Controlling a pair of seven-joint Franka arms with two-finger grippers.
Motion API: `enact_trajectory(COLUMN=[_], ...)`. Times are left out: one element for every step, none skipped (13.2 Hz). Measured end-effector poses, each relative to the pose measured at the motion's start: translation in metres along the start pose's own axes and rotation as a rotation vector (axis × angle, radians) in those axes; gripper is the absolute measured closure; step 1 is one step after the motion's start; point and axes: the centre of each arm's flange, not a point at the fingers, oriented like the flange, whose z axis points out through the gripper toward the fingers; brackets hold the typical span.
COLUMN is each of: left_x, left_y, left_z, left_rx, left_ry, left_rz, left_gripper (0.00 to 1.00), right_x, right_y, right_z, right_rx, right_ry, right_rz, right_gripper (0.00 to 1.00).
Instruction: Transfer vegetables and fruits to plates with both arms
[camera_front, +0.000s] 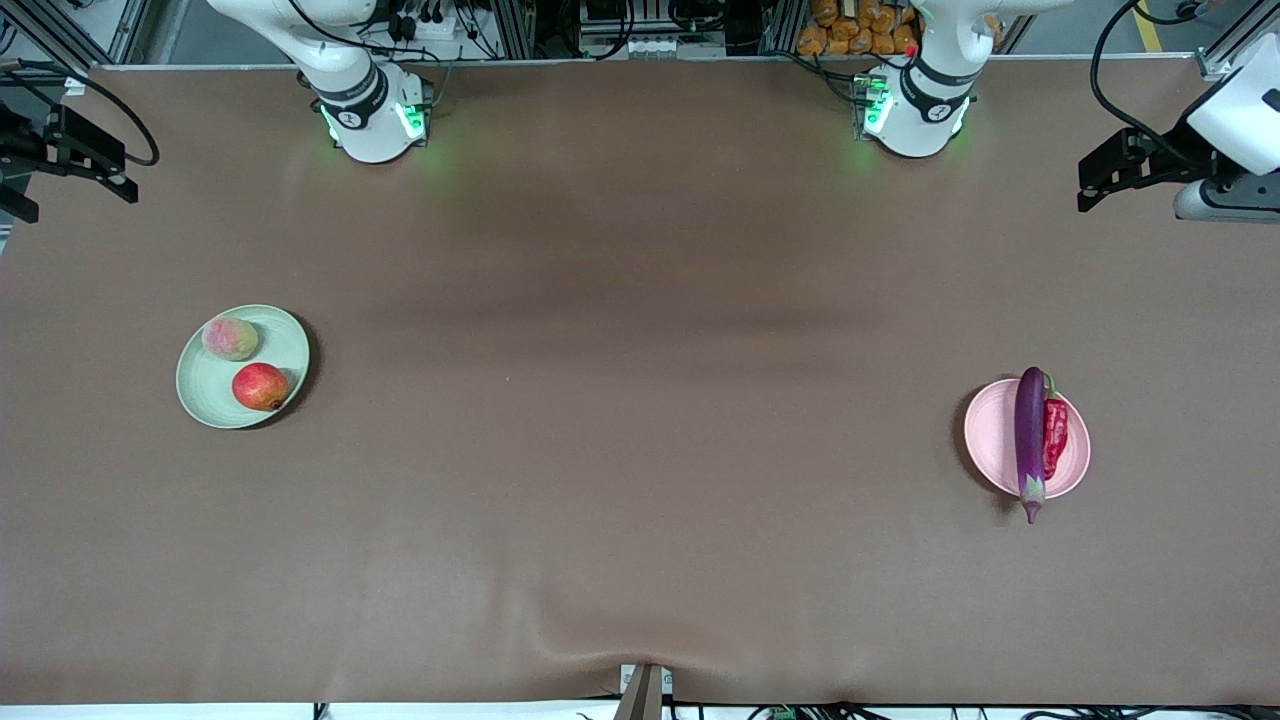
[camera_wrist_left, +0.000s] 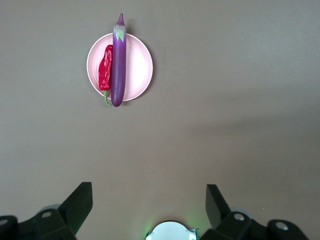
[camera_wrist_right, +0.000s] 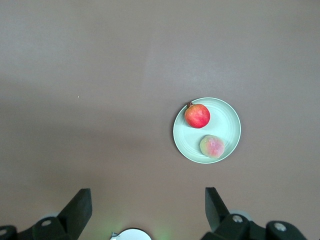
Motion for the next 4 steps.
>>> enact_trajectory(left_x=[0.0003, 0.0007, 0.0011, 0.0015], left_y=[-0.0005, -0.0009, -0.0009, -0.001], left_z=[0.0004, 0.001, 0.0016, 0.0021], left_rx=[-0.002, -0.002, -0.003, -0.003], left_ry=[-0.001, -0.002, -0.003, -0.004], left_rz=[-0.003, -0.006, -0.008, -0.009], left_gripper=[0.0, 0.0, 0.0, 0.0], right_x=[-0.0001, -0.0002, -0.0003, -0.0004], right_y=[0.0, -0.0001, -0.0001, -0.0001], right_z=[0.0001, 0.0002, 0.0003, 0.0004], right_rx=[0.0, 0.001, 0.001, 0.001], right_ry=[-0.001, -0.002, -0.003, -0.004], right_rz=[0.0, 0.0, 0.0, 0.0], right_gripper=[0.0, 0.0, 0.0, 0.0])
